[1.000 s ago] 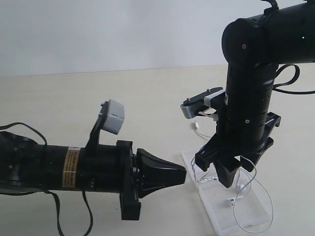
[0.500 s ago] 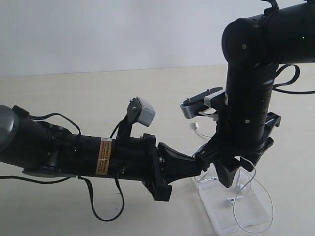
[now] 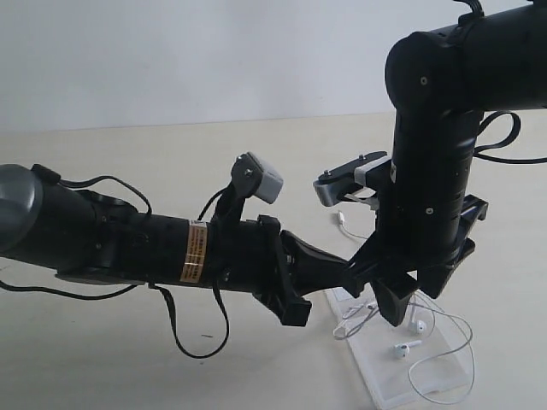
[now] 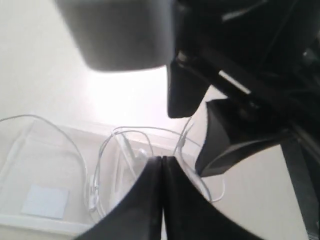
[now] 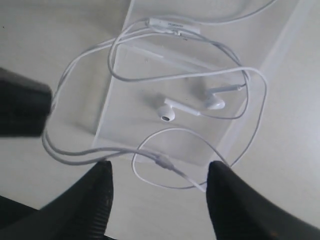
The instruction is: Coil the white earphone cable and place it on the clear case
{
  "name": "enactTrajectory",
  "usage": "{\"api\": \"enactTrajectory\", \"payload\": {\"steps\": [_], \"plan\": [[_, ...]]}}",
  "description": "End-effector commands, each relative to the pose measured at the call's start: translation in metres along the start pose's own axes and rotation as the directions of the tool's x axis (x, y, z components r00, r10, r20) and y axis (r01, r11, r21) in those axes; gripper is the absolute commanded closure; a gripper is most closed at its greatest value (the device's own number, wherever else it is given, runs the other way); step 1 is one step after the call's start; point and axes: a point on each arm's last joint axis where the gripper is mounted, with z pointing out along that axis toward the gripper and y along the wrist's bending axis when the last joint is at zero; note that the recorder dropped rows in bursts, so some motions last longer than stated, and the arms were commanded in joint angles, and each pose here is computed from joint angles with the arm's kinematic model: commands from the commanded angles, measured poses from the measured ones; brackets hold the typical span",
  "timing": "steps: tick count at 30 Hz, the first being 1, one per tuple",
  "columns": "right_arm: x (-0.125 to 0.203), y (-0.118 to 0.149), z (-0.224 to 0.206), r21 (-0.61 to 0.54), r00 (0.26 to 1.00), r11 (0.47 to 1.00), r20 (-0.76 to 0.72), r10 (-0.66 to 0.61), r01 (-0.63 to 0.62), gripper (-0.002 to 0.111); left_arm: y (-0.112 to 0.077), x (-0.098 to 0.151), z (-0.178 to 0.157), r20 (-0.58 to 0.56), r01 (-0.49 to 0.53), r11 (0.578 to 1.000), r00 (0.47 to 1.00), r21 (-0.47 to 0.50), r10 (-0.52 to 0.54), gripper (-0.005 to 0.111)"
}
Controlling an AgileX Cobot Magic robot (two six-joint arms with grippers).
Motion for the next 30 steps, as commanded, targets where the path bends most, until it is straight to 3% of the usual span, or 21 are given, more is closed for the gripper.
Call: {"api": "enactTrajectory", "payload": {"steps": [1, 9, 17, 19, 22, 27, 30], "plan": [[0.004, -0.003, -0.005, 0.026, 1.000, 1.000, 0.017, -0.011, 0.011, 0.054, 0.003, 0.000, 0.000, -0.016, 0.016, 0.999, 1.000, -0.034, -0.016, 0.107], [0.023, -0.006, -0.042, 0.082, 0.989, 0.996, 0.143, -0.032, 0.021, 0.054, 0.005, -0.002, 0.000, 0.008, 0.041, 0.998, 0.999, -0.053, -0.041, 0.107], [0.035, -0.031, -0.067, 0.350, 0.972, 0.933, 0.234, 0.002, -0.087, 0.054, 0.008, -0.007, -0.004, 0.024, 0.064, 0.995, 0.998, -0.081, -0.063, 0.107], [0.035, -0.031, -0.067, 0.341, 0.968, 0.931, 0.248, 0.046, -0.132, 0.054, 0.013, -0.011, -0.011, 0.037, 0.103, 0.989, 0.994, -0.103, -0.100, 0.107], [0.022, -0.026, -0.065, 0.281, 0.939, 0.953, 0.344, 0.010, -0.113, 0.057, 0.023, -0.017, -0.026, 0.051, 0.139, 0.981, 0.990, -0.132, -0.133, 0.107], [-0.006, -0.023, -0.053, 0.259, 0.923, 0.965, 0.379, -0.058, -0.046, 0.083, 0.037, -0.017, -0.061, 0.067, 0.192, 0.960, 0.981, -0.205, -0.182, 0.107], [-0.028, -0.026, -0.043, 0.262, 0.937, 0.964, 0.347, -0.051, -0.044, 0.078, 0.045, -0.011, -0.085, 0.084, 0.223, 0.937, 0.974, -0.267, -0.208, 0.107]]}}
